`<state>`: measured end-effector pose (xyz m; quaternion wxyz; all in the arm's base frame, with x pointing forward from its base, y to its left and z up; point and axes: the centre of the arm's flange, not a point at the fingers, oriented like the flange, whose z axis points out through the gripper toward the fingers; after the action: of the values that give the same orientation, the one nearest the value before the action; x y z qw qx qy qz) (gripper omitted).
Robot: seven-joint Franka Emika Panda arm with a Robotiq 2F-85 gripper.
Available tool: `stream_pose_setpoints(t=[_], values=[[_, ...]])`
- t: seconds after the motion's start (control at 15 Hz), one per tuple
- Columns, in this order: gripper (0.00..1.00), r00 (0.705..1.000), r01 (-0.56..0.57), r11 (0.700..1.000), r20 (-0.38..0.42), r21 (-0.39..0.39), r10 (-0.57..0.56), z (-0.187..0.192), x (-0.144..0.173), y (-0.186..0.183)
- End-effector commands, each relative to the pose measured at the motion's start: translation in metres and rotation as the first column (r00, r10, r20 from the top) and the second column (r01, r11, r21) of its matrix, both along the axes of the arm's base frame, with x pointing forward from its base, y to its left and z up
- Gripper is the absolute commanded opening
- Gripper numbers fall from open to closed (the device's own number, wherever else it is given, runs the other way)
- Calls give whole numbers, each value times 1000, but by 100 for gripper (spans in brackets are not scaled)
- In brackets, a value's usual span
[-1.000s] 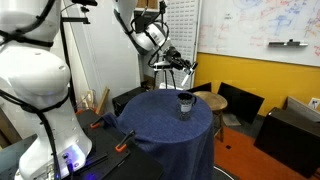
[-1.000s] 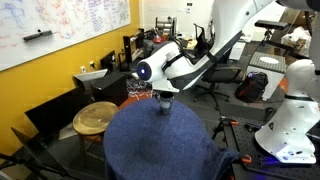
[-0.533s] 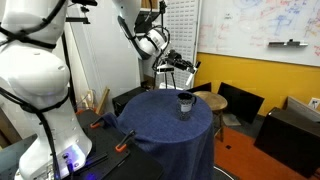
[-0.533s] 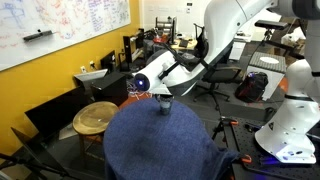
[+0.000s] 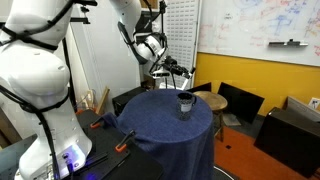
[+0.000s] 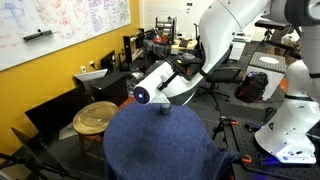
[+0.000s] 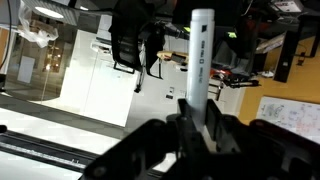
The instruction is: Put the marker in the mug
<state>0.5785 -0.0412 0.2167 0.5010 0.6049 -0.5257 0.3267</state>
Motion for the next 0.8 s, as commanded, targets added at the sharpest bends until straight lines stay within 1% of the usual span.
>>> stream_pose_setpoints(t=[0.0,0.53,0.6,0.67,0.73], values=[[5,1000,21,1000,-13,0,-21,-2,-3,-3],[5,999,33,999,-36,0,-33,-14,-2,-8],[46,999,31,1000,-36,-2,-31,-16,-2,-8],[47,999,30,1000,-38,-3,-30,-17,-2,-7],[53,999,28,1000,-40,-3,-28,-18,-3,-7]])
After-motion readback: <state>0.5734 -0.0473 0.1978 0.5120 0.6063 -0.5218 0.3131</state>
